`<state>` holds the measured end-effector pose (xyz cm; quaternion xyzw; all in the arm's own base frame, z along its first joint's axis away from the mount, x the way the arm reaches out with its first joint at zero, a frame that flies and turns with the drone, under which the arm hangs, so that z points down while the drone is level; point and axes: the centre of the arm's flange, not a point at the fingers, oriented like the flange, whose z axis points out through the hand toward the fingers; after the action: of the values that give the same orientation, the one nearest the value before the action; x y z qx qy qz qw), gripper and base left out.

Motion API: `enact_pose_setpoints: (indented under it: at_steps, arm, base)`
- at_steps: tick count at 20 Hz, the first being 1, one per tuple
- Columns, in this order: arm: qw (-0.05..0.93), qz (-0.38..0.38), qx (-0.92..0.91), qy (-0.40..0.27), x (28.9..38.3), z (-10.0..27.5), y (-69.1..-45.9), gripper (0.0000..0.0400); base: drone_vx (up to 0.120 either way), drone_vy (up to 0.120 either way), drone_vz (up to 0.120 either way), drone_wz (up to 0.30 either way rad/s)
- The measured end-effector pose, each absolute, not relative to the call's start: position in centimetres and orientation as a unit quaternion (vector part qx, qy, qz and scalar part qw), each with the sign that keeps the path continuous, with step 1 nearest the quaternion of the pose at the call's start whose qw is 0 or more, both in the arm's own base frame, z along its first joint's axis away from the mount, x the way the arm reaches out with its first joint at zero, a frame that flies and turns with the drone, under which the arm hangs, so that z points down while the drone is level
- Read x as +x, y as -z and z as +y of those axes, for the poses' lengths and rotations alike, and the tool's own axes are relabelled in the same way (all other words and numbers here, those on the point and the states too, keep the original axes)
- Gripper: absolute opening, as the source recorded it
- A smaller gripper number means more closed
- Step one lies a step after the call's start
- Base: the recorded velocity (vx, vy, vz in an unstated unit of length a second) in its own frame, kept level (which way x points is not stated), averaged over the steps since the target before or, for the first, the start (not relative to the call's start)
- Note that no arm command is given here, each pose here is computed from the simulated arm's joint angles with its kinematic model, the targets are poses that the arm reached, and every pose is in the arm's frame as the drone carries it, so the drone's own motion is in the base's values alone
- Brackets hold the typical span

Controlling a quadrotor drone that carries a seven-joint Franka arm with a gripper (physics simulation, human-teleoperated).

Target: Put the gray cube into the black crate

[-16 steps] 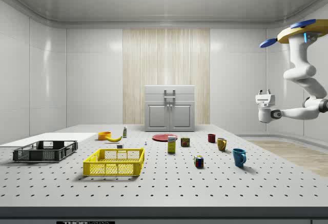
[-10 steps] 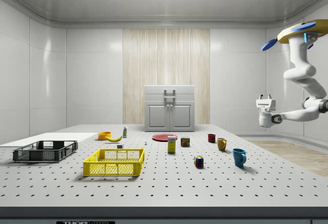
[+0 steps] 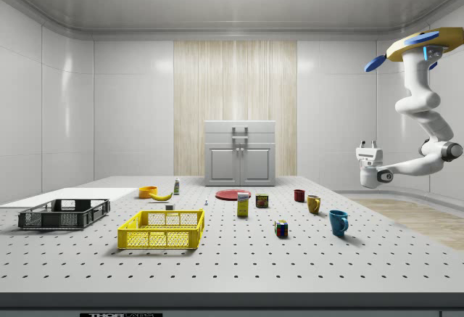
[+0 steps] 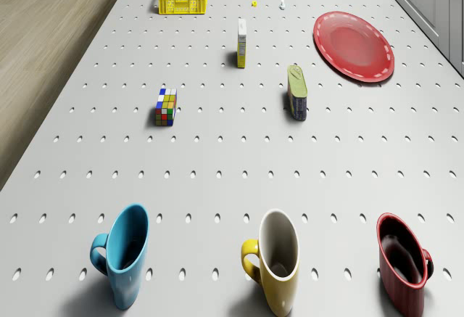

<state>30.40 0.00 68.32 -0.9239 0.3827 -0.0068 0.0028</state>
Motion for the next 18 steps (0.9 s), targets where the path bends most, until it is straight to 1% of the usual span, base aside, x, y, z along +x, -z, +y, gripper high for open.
enact_pose_setpoints:
  at_steps: [6, 18]
  arm:
    - [0.004, 0.383, -0.924, 0.009, 30.42, 0.00, -68.93, 0.0400]
    - [0.005, 0.383, -0.924, 0.013, 30.35, 0.01, -69.13, 0.0400]
  base:
    - [0.120, 0.000, 0.000, 0.000]
    - [0.120, 0.000, 0.000, 0.000]
